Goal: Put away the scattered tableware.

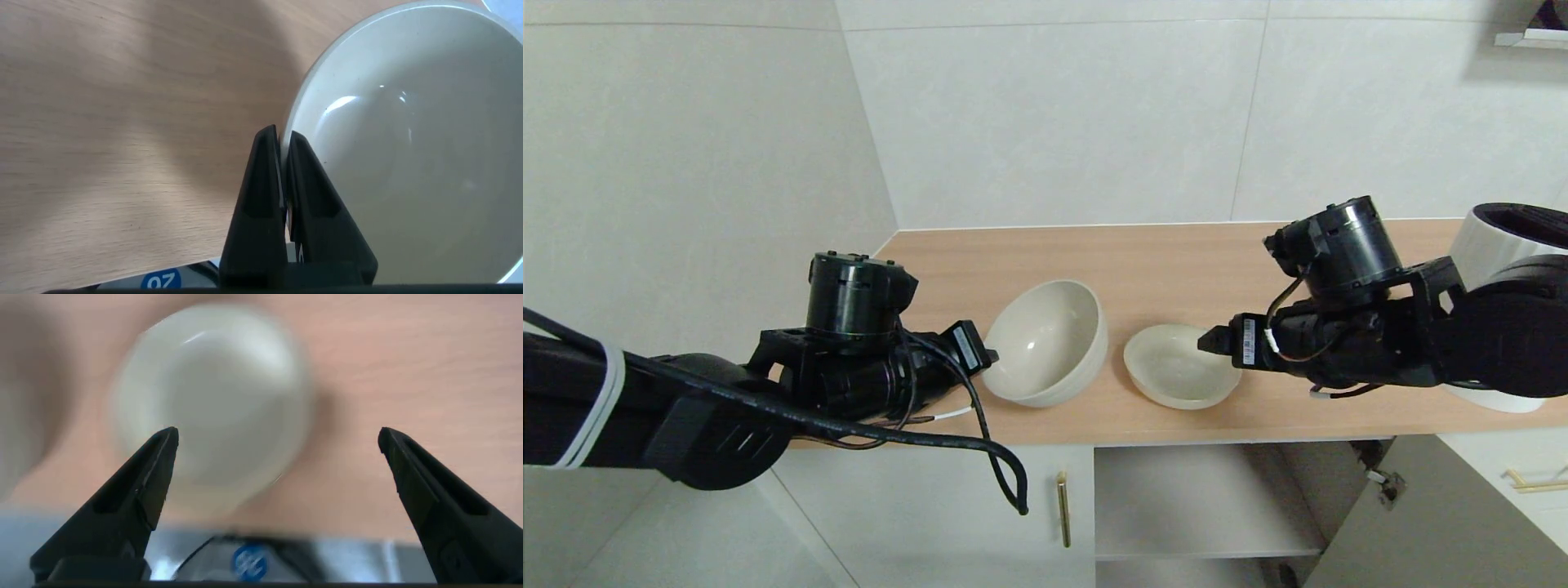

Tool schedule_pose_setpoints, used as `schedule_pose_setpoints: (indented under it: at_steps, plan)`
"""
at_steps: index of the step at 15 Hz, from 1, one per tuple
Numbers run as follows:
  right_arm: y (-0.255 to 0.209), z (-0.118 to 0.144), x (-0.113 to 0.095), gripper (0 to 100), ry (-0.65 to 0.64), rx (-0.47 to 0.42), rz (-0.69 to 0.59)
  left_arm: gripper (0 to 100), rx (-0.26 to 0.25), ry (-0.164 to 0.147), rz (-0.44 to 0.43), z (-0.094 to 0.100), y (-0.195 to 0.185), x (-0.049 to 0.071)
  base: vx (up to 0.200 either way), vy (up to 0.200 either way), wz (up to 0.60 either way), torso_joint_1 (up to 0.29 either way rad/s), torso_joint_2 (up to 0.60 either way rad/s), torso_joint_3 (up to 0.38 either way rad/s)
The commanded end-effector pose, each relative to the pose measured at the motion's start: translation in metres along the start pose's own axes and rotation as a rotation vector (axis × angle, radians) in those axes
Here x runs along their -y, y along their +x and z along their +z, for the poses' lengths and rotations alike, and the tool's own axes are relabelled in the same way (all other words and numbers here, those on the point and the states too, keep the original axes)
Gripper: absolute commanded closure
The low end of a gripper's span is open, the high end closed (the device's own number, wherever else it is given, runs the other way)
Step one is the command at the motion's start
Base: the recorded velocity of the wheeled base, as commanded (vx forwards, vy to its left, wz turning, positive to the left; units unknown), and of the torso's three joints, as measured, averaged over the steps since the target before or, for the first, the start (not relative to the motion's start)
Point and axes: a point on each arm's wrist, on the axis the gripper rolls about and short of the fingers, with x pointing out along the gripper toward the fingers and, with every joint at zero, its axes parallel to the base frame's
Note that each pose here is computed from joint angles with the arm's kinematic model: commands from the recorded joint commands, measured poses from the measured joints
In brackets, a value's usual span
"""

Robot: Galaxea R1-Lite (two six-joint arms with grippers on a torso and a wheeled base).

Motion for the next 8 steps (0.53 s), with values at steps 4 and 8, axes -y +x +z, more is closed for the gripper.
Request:
schedule_pose_setpoints:
  at_steps: [4,8]
  plan:
    - [0.045,-0.014,-0.007,0,-0.029,-0.045,-0.111,100,0.003,0.0,-0.003,0.001,-0.001,0.001,0.0,0.0,0.0,0.0,0.0,0.0]
    - [0.051,-0.017,-0.006,0,-0.032,-0.056,-0.121,100,0.002,-0.001,0.001,0.0,-0.001,0.0,0.0,0.0,0.0,0.0,0.0,0.0]
